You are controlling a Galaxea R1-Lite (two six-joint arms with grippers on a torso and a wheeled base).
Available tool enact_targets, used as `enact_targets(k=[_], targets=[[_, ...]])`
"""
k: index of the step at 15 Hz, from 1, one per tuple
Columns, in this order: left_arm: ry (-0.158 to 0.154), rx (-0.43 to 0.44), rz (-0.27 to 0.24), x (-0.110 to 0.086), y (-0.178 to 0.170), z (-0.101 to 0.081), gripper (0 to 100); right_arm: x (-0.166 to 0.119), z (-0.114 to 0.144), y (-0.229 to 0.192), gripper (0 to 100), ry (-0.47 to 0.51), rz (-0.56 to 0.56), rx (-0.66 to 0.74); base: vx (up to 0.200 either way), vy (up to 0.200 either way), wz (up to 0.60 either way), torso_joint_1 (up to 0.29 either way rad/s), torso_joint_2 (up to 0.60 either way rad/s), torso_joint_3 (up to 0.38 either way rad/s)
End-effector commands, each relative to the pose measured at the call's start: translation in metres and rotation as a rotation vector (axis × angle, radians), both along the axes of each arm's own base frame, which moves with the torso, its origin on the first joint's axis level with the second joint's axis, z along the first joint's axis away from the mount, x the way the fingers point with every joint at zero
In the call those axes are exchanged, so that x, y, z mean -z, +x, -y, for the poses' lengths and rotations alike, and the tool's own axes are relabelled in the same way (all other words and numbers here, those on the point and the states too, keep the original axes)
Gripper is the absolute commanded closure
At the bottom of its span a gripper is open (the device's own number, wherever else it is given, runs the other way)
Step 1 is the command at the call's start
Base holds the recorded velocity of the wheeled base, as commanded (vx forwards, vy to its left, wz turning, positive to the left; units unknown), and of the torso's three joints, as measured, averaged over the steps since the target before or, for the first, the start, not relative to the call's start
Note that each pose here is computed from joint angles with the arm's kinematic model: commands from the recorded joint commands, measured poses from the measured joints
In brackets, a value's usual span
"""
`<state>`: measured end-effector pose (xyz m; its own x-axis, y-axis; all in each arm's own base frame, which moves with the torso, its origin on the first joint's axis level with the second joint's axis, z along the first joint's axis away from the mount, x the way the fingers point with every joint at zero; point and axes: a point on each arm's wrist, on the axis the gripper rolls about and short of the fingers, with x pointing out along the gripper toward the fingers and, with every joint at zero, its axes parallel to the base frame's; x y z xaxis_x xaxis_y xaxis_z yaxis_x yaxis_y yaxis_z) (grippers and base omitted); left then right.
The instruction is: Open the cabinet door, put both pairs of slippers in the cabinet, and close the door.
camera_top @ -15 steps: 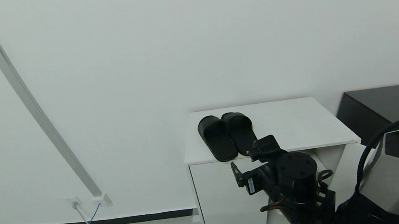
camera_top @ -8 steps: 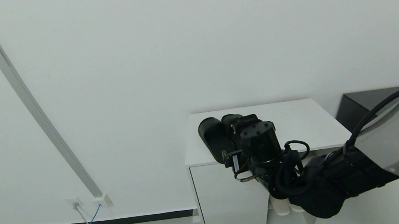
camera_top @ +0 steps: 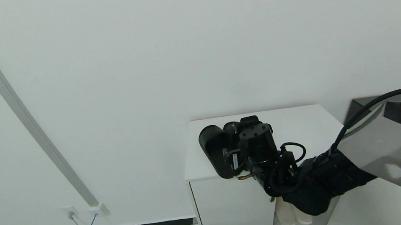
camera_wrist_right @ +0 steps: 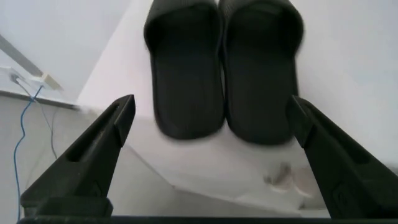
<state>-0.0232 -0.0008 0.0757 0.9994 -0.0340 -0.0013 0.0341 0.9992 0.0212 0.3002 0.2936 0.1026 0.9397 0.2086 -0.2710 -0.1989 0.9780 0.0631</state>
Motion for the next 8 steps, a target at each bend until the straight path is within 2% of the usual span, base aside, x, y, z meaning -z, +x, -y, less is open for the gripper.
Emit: enact_targets(k=[1, 8], targets=[[-0.001, 0.000, -0.002, 0.000, 0.000, 0.000, 100, 0.012, -0.003, 0.002, 0, -0.014, -0.015, -0.001, 0.000, 0.000, 0.00, 0.000, 0.00, 0.000], [-0.003, 0.000, -0.002, 0.000, 0.000, 0.000, 100, 0.043, -0.014, 0.027, 0, -0.009, 0.000, 0.017, 0.000, 0.000, 0.00, 0.000, 0.00, 0.000]])
